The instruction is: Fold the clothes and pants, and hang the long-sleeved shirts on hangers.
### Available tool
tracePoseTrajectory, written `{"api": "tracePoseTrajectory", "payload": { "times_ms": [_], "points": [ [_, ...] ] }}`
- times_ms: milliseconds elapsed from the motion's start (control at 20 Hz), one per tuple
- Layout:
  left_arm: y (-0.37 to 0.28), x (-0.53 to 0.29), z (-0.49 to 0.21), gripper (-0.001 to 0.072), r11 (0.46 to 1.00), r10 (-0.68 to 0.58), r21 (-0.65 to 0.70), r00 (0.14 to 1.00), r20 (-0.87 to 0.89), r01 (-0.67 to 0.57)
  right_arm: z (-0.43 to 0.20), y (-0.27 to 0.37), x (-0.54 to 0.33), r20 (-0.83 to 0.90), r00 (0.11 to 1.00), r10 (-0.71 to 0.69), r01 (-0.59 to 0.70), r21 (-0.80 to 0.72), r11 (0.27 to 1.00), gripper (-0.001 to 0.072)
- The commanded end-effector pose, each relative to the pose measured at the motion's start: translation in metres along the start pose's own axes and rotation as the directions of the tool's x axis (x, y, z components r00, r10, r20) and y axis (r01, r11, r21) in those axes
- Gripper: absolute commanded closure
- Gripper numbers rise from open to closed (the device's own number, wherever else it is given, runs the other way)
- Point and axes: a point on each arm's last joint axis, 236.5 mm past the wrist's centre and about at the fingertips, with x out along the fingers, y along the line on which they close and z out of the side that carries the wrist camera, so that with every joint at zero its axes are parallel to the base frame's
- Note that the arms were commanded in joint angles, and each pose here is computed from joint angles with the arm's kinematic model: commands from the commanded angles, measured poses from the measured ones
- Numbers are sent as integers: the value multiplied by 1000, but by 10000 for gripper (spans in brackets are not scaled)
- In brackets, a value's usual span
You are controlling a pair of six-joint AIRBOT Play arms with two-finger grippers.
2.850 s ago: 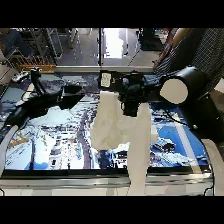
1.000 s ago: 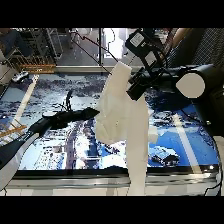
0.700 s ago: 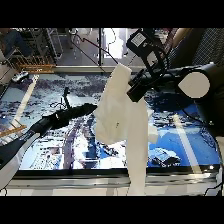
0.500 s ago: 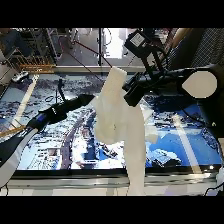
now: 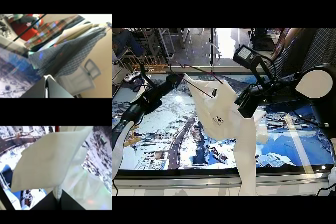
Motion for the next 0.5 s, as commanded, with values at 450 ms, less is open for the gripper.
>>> {"api": "tracePoseTrajectory", "payload": {
  "times_ms": [450],
  "points": [
    [-32, -16, 10, 698, 987, -156, 20, 987, -27, 157, -47, -38, 12, -211, 969, -127, 140, 47, 989, 692]
  ]
}}
